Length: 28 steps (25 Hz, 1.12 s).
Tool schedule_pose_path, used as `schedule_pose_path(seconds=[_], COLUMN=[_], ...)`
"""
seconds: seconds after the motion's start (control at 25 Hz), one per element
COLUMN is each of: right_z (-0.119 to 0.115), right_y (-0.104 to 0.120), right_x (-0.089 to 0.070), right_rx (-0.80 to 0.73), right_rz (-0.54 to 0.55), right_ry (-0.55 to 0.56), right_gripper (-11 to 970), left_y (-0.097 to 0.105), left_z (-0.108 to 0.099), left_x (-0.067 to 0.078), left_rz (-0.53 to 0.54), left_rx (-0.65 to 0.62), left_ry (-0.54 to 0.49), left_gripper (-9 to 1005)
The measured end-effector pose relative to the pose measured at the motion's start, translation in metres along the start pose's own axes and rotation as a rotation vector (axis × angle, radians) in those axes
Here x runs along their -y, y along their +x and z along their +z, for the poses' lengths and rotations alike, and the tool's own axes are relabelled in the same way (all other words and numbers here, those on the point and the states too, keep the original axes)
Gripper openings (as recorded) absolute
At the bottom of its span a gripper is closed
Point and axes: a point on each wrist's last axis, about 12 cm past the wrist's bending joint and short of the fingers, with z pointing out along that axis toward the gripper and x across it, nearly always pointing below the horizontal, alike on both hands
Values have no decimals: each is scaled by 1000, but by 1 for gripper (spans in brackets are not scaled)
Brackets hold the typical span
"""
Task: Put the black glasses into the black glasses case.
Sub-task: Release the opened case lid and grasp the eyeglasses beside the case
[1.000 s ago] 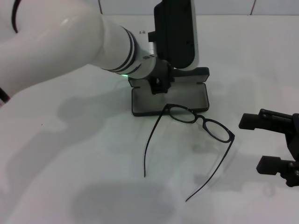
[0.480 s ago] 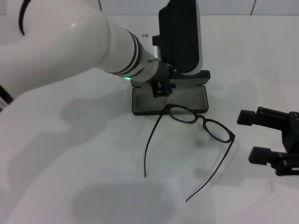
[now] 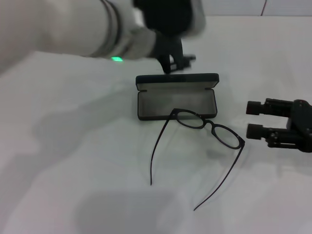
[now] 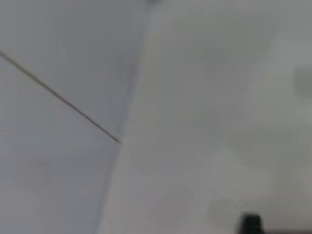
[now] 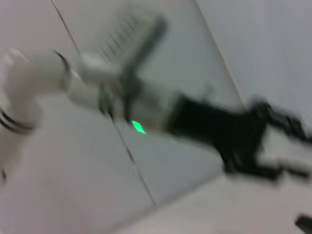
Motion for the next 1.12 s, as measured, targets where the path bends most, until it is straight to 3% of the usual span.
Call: schedule_pose_path(seconds=[0.12,0.24,0.36,0.52,0.72,1.12], right_z=[11,27,41,61,81,130], right_y=[-20,-39,-62,-88,-111,-116], right_x=[7,12,20,24,28,41], right_rx=[-141,-319,-512,-621,-682,-890], right_rz=[-30,-37,-23,-20,-35,2], right_ry=[27,93,184,213,242,313], right_gripper=[766,625,487,309,261,194], left_y=[7,23,44,67,90,104], left_z=[-32,-54,-63,-69,-73,-66], left_x=[-8,-9,-3,10,31,40], left_rz=[-152,-283,-355,-439,-496,-555], left_rx=[133,258,337,369,344,362], left_ry=[-53,-47,-15,4,21,69], left_gripper=[451,449,448,446,445,444])
